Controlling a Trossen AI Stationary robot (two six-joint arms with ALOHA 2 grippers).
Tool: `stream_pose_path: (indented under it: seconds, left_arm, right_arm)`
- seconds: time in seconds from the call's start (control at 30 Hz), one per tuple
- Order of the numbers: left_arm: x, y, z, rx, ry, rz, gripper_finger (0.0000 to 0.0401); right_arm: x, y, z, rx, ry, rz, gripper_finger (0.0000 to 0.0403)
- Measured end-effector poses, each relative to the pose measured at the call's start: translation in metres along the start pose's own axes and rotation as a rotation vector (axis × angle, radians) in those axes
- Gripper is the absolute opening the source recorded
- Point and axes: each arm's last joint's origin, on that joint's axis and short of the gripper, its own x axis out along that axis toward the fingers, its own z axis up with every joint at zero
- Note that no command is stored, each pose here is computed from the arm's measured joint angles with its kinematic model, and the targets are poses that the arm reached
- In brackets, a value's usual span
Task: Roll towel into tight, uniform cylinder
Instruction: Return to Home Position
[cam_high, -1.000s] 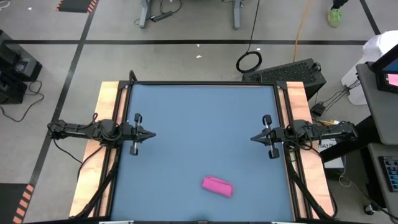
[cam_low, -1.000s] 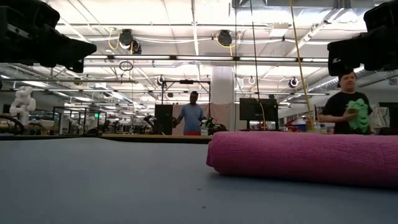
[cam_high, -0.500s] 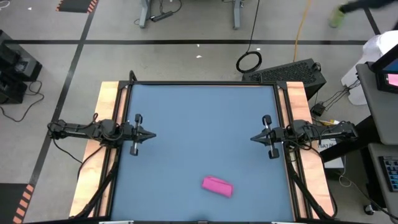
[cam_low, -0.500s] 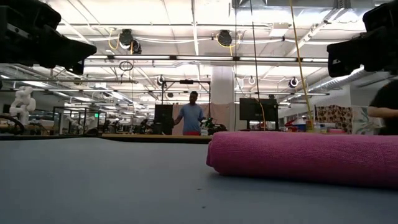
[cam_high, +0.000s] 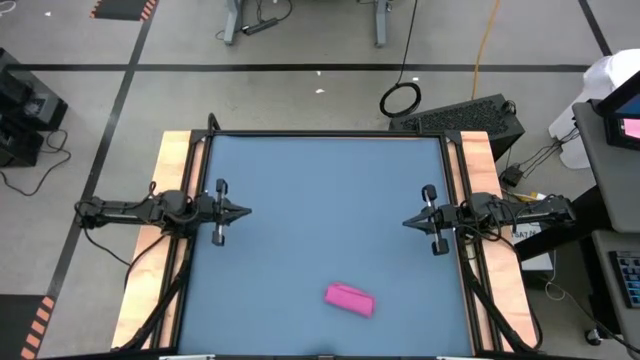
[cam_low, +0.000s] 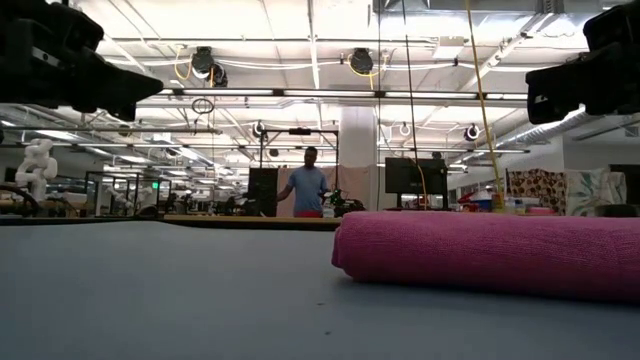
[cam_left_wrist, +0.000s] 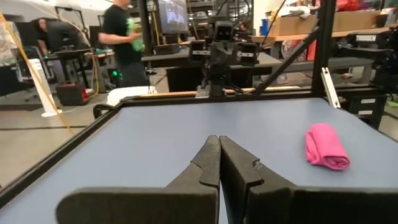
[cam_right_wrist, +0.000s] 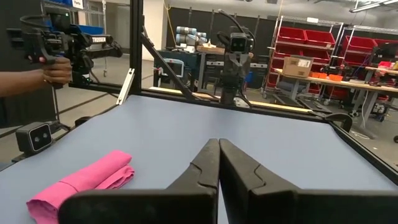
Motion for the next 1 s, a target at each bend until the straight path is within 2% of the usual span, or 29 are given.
stream_pose_path:
  seconds: [1.0]
  left_arm:
    - [0.0000,0.0001,-0.0001,-0.022,-0.001,-0.027,0.0003]
  right_arm:
    - [0.0000,0.0000,0.0000,0.000,0.000,0.000,0.0000]
